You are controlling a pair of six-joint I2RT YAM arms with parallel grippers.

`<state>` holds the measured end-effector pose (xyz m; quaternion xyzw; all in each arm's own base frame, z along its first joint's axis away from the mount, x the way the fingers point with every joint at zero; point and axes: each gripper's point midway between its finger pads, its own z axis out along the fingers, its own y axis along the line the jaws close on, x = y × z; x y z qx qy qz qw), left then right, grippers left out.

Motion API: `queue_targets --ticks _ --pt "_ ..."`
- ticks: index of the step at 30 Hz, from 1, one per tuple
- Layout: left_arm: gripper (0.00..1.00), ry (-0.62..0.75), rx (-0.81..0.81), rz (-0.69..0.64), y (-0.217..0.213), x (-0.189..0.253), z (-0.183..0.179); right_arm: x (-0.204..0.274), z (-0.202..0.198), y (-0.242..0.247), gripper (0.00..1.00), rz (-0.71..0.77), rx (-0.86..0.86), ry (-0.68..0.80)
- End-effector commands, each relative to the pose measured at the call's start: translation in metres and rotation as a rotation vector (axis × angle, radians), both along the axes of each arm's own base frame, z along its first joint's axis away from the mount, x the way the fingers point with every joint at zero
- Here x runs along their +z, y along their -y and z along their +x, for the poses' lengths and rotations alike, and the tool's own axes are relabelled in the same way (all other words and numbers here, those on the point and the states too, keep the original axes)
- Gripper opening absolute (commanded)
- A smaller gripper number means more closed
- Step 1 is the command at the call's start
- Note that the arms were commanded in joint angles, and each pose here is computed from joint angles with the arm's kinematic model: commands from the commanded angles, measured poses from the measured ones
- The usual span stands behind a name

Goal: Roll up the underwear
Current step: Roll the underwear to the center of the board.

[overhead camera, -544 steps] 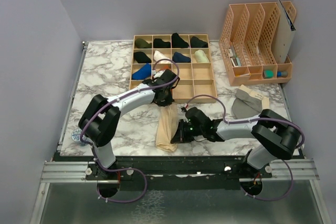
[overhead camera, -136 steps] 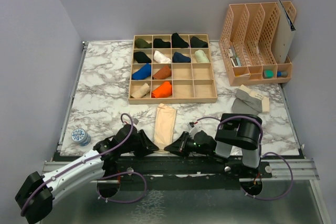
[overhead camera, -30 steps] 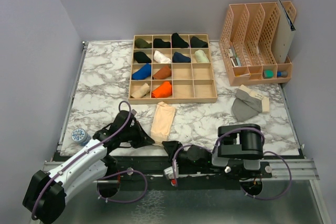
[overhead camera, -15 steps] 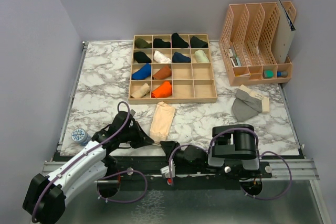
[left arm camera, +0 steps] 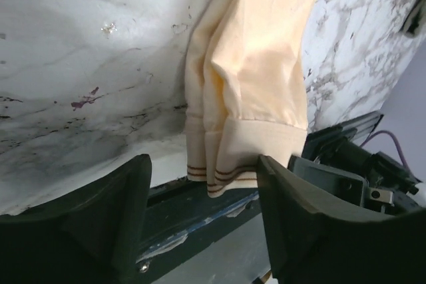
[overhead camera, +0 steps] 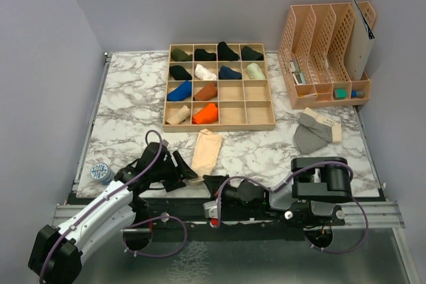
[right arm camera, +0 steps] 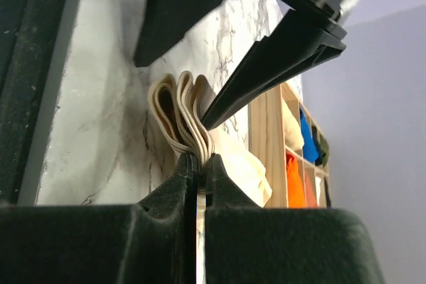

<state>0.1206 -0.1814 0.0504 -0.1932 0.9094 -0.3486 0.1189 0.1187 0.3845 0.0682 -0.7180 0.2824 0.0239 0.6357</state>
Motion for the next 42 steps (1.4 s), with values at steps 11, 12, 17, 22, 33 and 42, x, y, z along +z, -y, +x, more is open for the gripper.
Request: queue_targets --ticks 11,12,17,22,33,42 --pt "0.81 0.023 0.09 0.028 -0.012 -0.004 0.006 -0.024 -0.033 0.006 0.0 0.004 -0.025 -0.503" --pt "0.81 0.026 0.09 0.027 -0.012 -0.004 0.006 -0.024 -0.034 0.005 0.0 0.02 -0.036 -0.543" --pt "0.81 0.042 0.094 0.036 -0.013 -0.002 0.009 -0.02 -0.044 -0.003 0.0 0.092 -0.057 -0.719" --pt "0.81 0.059 0.079 0.03 -0.011 -0.001 0.01 -0.018 -0.048 -0.005 0.0 0.156 -0.098 -0.88" --pt "0.81 0.094 0.142 -0.041 -0.009 0.009 0.016 -0.013 -0.04 0.003 0.0 0.361 -0.261 -1.251" --pt "0.81 0.117 0.133 -0.041 -0.006 0.02 0.022 -0.027 -0.027 0.022 0.0 0.499 -0.433 -1.546"
